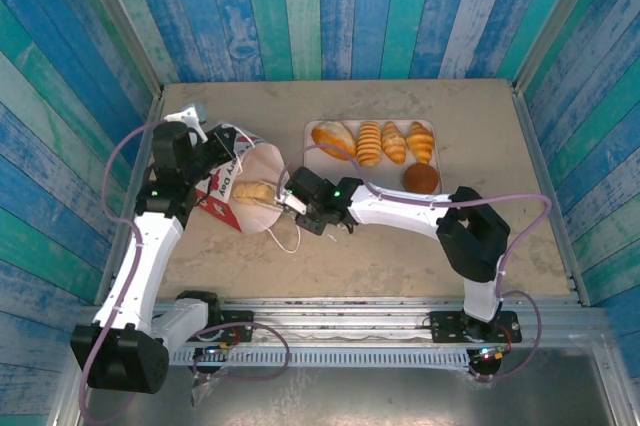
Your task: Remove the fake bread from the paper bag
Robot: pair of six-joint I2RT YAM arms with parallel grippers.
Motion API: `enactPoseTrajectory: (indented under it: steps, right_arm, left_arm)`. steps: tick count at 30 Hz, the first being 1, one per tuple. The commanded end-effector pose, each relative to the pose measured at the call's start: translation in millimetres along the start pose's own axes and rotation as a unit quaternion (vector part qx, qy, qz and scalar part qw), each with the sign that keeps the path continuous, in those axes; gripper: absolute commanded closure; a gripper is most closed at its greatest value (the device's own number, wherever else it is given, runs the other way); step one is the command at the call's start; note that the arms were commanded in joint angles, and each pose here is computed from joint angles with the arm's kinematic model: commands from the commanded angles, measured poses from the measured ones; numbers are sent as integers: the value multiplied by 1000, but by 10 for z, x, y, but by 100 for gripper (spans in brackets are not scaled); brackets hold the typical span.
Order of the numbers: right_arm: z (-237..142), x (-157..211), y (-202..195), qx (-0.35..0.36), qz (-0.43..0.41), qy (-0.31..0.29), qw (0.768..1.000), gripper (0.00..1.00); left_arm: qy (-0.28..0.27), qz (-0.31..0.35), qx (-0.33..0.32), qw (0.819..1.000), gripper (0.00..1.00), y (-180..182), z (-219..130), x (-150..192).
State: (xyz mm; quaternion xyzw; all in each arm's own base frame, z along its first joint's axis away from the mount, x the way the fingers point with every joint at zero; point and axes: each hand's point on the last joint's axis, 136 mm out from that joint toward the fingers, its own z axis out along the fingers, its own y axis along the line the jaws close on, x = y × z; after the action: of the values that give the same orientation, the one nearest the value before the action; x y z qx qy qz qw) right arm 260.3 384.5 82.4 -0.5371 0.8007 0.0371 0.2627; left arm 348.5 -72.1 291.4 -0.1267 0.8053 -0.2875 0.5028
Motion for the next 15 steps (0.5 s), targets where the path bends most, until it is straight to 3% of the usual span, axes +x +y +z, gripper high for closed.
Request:
enactPoseTrajectory:
  steps: [1,15]
  right_arm:
    - [-224,-80,42,-15,-28,-29,999,55]
    - [-537,-82,208,-75,-11,-40,996,53]
  left_arm:
    - [-3,10,14,1000,100,-61,-17,-15]
    - [9,9,25,1000,100,-83,6,38]
